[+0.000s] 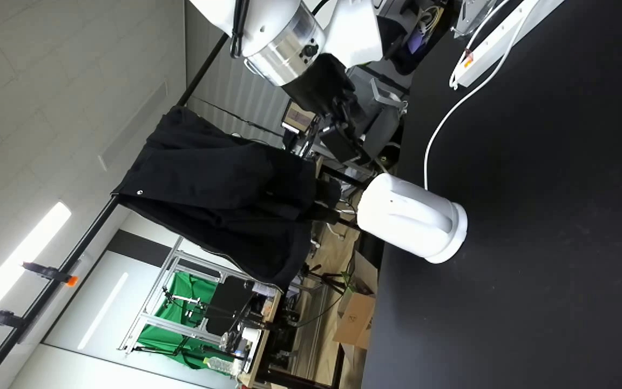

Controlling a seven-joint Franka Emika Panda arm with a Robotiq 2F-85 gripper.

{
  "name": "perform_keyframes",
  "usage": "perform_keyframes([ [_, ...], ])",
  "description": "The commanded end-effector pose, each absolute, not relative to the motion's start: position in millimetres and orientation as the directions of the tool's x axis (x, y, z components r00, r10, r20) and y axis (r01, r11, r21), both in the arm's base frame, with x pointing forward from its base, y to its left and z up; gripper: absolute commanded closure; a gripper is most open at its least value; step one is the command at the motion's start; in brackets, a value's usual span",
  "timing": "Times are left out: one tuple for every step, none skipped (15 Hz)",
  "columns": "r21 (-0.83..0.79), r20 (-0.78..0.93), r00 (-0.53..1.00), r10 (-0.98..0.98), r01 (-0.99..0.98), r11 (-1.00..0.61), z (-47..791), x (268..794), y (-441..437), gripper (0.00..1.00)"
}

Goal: Press the button on the kettle

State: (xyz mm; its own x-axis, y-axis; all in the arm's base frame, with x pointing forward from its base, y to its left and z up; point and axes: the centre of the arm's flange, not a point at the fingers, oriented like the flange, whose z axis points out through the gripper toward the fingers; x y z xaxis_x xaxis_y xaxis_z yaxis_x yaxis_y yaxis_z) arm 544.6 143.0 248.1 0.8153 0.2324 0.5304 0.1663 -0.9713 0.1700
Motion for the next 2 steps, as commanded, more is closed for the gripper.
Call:
perform_keyframes([
  [0.168, 0.528, 0.817, 0.233, 0.168, -0.971, 246.6, 544.2, 144.0, 0.0],
  [0.168, 0.527, 0.817, 0.233, 0.169, -0.971, 245.8, 544.0, 144.1, 0.0],
])
